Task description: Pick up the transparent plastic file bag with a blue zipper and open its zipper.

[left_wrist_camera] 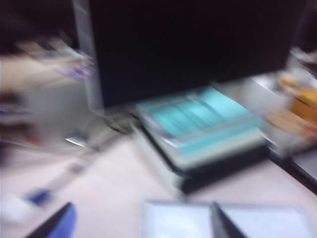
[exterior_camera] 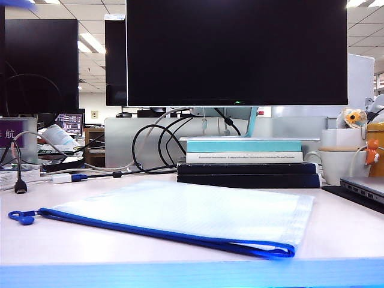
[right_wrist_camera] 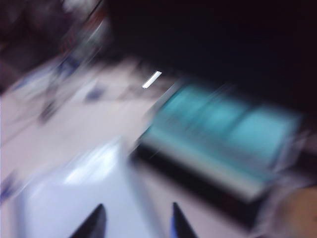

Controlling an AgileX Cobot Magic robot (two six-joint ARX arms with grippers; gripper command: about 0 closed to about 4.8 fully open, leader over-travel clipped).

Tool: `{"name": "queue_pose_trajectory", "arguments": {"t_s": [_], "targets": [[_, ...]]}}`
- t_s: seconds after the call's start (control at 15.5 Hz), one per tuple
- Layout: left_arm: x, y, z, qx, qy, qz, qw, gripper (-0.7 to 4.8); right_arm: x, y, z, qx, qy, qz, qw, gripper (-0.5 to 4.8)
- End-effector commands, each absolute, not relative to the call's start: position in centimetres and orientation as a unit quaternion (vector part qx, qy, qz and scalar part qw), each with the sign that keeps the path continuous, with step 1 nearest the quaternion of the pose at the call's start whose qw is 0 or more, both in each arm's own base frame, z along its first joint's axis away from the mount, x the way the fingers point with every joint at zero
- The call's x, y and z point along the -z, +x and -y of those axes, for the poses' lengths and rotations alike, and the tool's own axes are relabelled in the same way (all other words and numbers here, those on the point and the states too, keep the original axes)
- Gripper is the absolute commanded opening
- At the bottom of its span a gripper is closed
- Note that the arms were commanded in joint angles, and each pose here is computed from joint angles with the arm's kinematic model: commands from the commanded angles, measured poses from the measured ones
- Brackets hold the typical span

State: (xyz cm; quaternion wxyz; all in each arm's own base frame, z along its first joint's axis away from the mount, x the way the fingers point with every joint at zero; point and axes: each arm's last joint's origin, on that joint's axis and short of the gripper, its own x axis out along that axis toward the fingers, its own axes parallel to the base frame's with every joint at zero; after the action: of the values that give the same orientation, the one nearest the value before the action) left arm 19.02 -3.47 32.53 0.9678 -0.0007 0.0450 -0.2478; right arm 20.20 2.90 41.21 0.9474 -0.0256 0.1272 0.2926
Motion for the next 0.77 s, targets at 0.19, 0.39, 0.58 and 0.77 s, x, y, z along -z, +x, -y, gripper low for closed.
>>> {"name": "queue_pose_trajectory", "arguments": {"t_s": [0.19,0.39,0.58,0.77], "targets": [[-32.2,16.3,0.1,0.161,0.011,0.001,0.987,2.72,-42.3,15.6,-2.1,-0.201,-0.026,0.027,0.979,-0.05],[-31.2,14.4,-0.5,0.137,0.014,0.020,0.990,2.70,-39.5,13.6,-1.7,-0.155,-0.003,0.088,0.984,-0.09],[-30.8,11.4,-0.5,0.086,0.024,0.072,0.993,2.00,-33.0,11.5,-1.4,-0.135,0.013,0.088,0.987,-0.09],[-28.7,9.5,-0.3,0.072,0.008,0.096,0.993,1.41,-28.3,9.6,-1.2,-0.116,0.037,0.152,0.981,-0.09]]}}
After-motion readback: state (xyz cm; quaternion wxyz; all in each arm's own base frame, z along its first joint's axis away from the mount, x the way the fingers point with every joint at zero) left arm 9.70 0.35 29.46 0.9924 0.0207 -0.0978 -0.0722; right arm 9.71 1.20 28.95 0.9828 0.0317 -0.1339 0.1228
